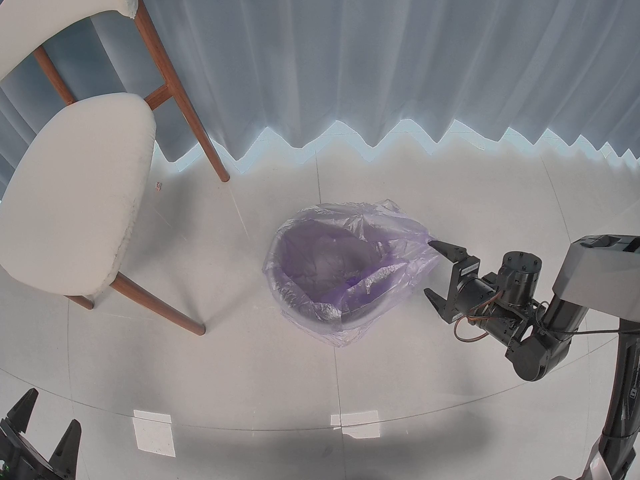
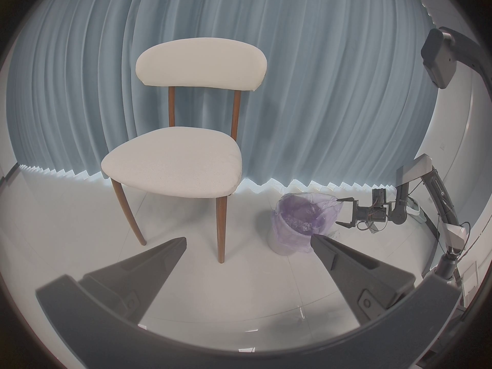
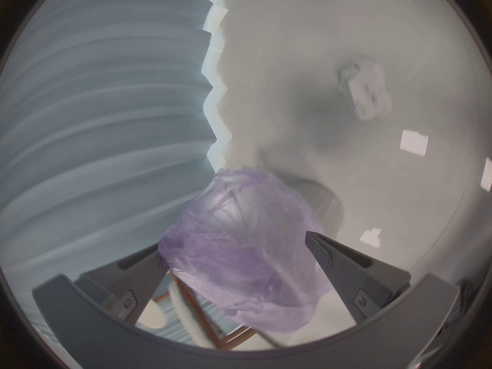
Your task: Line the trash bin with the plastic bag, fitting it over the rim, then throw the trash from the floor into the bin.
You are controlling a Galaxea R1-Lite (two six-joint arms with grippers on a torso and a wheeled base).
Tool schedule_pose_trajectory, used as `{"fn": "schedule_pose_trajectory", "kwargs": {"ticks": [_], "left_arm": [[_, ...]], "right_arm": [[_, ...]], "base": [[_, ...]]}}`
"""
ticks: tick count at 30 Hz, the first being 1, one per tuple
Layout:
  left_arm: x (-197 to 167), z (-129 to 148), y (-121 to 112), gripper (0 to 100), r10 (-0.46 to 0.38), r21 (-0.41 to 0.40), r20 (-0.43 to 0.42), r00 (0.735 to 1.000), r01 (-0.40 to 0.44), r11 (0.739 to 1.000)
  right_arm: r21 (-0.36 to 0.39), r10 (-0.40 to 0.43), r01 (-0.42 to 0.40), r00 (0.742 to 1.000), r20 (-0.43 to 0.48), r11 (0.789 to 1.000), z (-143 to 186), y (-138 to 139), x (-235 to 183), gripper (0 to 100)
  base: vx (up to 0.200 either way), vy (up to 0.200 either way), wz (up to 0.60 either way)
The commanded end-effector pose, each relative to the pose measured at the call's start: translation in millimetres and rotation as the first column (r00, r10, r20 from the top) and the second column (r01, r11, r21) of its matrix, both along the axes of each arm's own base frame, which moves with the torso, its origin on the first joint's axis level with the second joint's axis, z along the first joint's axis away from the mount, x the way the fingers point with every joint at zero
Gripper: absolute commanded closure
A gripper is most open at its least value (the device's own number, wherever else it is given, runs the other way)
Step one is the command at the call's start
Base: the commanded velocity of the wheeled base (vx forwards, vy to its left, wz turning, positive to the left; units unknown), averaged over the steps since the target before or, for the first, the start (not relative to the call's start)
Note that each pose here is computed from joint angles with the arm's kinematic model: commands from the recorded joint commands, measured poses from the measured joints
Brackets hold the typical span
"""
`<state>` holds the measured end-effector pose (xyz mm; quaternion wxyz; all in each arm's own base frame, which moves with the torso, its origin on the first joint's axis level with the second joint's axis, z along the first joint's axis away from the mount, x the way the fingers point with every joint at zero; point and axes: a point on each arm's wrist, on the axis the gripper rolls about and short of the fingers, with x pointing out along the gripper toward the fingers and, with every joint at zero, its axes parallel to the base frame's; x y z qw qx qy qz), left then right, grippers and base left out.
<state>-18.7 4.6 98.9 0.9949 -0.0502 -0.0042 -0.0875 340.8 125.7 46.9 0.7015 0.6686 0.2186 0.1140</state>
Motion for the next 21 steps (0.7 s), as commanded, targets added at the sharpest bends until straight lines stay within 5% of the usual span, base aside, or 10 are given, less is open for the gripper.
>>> {"fn": "schedule_pose_trajectory", "kwargs": {"ticks": [1, 15, 18, 19, 21], "left_arm": [[1, -1, 0, 0, 0.003, 0.000, -0.007, 1.000, -0.003, 1.000], [3, -10, 0, 0, 0.034, 0.006, -0.037, 0.999, -0.033, 0.999], [3, -12, 0, 0, 0.035, 0.007, -0.043, 0.998, -0.035, 0.999], [3, -12, 0, 0, 0.037, 0.009, -0.044, 0.998, -0.036, 0.999], [3, -12, 0, 0, 0.037, 0.009, -0.044, 0.998, -0.036, 0.999]], "right_arm": [[0.135, 0.057, -0.062, 0.998, 0.036, 0.989, 37, -5, -13, 0], [0.336, -0.031, 0.054, 0.997, -0.074, 0.940, 39, -46, -5, 0], [0.303, -0.028, 0.046, 0.997, -0.065, 0.952, 36, -44, -5, 0], [0.196, -0.013, 0.014, 1.000, -0.010, 0.980, 34, -40, -3, 0], [0.146, -0.001, -0.001, 1.000, 0.012, 0.989, 32, -37, -4, 0]], "base": [[0.000, 0.000, 0.00], [0.000, 0.000, 0.00], [0.000, 0.000, 0.00], [0.000, 0.000, 0.00], [0.000, 0.000, 0.00]]}}
